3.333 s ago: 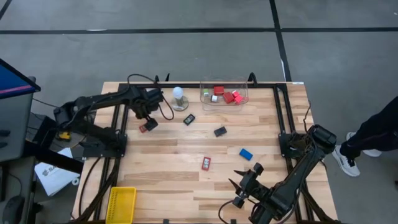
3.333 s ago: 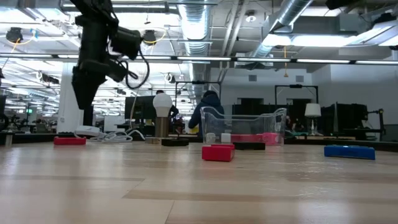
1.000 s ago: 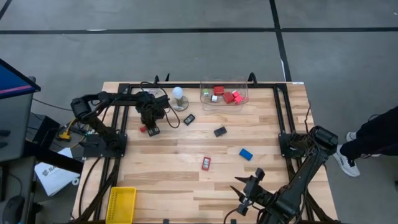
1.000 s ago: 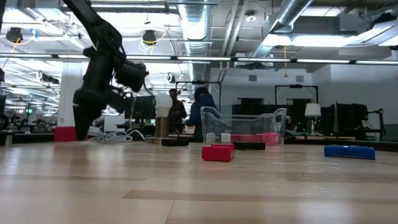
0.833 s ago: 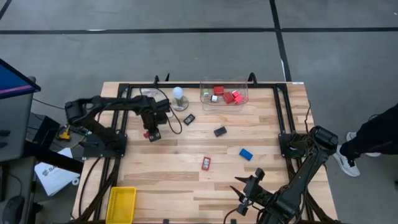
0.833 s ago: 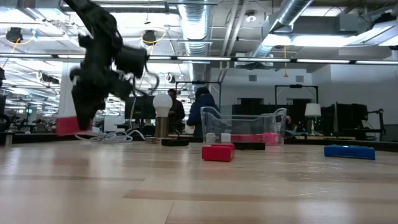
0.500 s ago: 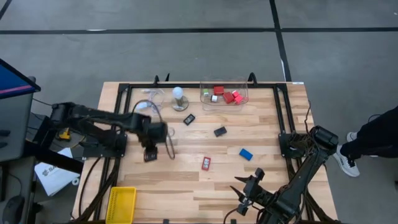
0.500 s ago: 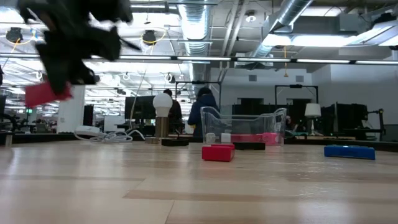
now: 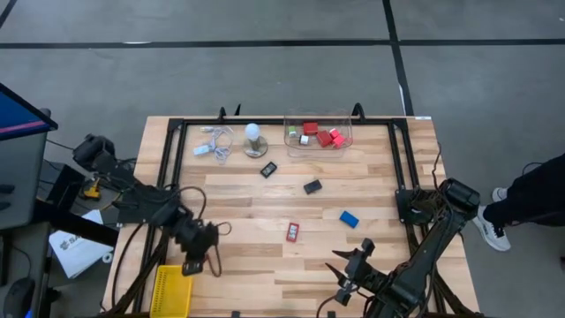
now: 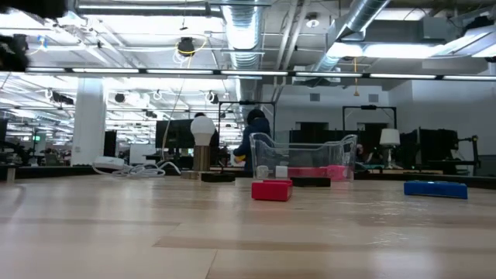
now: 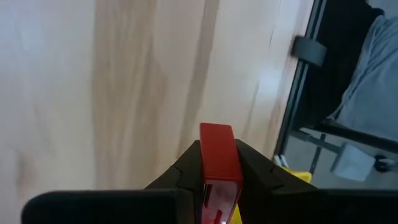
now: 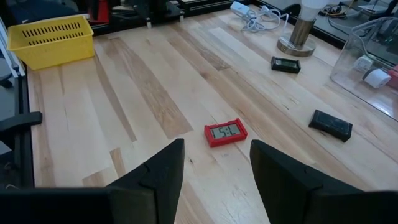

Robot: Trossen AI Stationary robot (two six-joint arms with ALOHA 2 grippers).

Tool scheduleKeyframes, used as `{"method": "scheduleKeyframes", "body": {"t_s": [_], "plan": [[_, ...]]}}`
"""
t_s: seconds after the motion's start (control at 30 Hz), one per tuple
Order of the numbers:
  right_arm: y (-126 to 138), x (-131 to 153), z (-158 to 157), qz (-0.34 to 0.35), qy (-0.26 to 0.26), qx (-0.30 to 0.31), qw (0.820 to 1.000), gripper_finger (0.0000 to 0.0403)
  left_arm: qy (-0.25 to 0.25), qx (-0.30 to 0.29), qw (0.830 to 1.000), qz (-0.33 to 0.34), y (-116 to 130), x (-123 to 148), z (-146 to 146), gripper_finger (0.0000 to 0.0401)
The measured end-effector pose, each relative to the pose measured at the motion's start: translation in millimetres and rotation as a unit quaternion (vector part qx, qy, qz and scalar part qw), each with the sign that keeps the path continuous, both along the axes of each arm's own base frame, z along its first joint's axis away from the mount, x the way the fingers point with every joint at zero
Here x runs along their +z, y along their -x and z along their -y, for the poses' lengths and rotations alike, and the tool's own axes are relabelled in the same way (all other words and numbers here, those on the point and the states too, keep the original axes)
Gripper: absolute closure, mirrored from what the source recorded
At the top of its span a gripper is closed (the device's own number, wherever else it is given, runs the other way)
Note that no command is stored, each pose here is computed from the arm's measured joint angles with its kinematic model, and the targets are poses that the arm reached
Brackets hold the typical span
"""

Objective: Pick & Place Office items
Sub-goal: Put the top red digital clock into the yellow basket

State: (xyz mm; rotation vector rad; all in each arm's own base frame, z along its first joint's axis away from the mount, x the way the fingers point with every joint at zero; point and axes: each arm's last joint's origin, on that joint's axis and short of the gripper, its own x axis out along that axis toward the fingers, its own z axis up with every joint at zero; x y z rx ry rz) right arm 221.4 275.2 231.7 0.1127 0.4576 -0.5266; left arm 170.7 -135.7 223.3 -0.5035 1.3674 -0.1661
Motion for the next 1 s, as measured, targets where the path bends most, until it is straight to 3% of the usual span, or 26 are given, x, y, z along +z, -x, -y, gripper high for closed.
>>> {"method": "scheduleKeyframes", "body": {"t_s": [0.27, 0.53, 1.0], "plan": [[-1, 0, 0, 0.001, -0.001, 0.001, 1.000, 0.0226, 0.016, 0.049, 0.997, -0.049, 33, 0, 34, 0.0349], [-3, 0, 1, 0.000, 0.001, -0.002, 1.000, 0.0226, 0.027, 0.084, 0.995, -0.034, 53, 1, 56, 0.0349], [-3, 0, 1, 0.002, -0.002, -0.002, 1.000, 0.0226, -0.021, 0.081, 0.987, -0.138, 49, -40, 78, 0.0349]]}}
